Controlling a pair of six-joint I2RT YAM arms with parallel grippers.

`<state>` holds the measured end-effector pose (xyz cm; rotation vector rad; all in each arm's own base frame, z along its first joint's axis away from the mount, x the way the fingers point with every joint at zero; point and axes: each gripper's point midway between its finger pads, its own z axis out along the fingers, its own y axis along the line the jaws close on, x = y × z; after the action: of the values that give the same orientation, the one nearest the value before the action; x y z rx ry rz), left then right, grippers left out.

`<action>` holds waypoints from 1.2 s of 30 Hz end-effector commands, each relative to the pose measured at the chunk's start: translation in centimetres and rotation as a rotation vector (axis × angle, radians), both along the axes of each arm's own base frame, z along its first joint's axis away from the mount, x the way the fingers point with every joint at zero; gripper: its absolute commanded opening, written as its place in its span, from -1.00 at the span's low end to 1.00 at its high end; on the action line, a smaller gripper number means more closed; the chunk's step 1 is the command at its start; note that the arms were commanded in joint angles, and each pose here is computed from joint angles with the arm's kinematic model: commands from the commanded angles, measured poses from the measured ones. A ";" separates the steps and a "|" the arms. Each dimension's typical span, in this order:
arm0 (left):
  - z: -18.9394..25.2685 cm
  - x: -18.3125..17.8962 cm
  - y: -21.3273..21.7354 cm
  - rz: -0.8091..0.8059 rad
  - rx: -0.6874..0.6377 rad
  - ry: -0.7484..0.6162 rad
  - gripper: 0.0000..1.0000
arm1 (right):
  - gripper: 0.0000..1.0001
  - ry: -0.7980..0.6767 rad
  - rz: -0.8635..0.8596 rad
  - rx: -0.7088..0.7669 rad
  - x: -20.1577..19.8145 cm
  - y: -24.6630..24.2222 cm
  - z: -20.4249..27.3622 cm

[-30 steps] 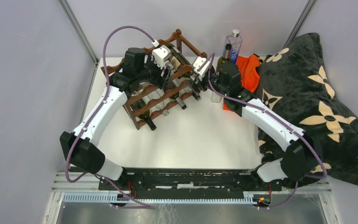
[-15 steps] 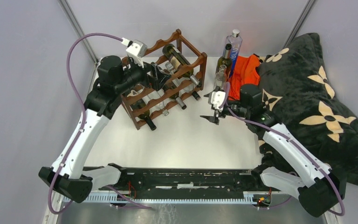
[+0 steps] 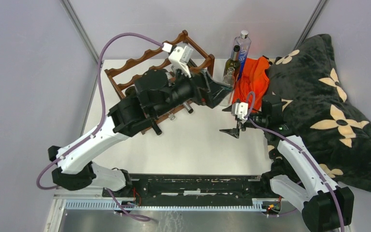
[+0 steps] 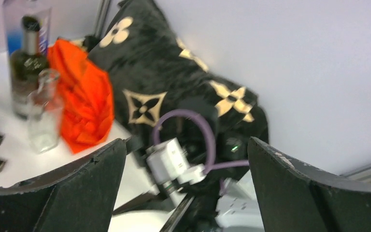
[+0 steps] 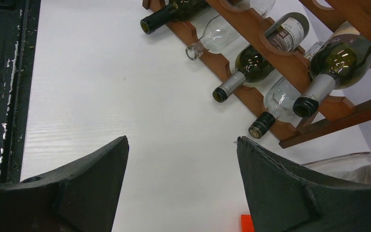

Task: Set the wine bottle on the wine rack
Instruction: Pick up the wine bottle from the center of the board.

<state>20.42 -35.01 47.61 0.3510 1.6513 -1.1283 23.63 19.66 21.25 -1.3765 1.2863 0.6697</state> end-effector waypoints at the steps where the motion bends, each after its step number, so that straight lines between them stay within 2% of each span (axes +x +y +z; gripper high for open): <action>1: 6.4 -0.7 -0.9 0.147 -0.160 0.014 1.00 | 0.76 -0.059 0.052 0.031 -0.3 0.0 1.0; 9: 10.0 -4.2 -3.1 0.095 -0.251 0.025 1.00 | 0.77 -0.051 0.043 0.035 -0.2 -0.5 0.7; 17: 11.5 -4.8 -2.4 0.102 -0.257 -0.023 1.00 | 0.77 -0.044 0.040 0.044 -0.1 -0.6 0.5; 20: 9.6 -3.8 -1.9 0.159 -0.159 -0.092 1.00 | 0.77 -0.042 0.041 0.047 -0.1 -0.7 0.5; 24: 6.1 -3.1 0.7 0.211 -0.009 -0.298 1.00 | 0.77 -0.053 0.042 0.050 -0.3 -0.8 0.7; 28: 4.4 -3.1 3.2 0.198 0.084 -0.489 1.00 | 0.77 -0.066 0.038 0.052 -0.4 -1.0 0.7; 31: 3.4 -1.1 4.5 0.208 0.171 -0.508 1.00 | 0.77 -0.075 0.036 0.051 -0.5 -1.1 0.7; 36: -0.1 4.1 7.3 0.268 0.292 -0.461 1.00 | 0.77 -0.092 0.039 0.044 -0.5 -1.2 0.6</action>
<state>22.02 -30.49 47.18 0.4902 1.4325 -0.6353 23.21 18.32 20.70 -1.3588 1.2621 0.6817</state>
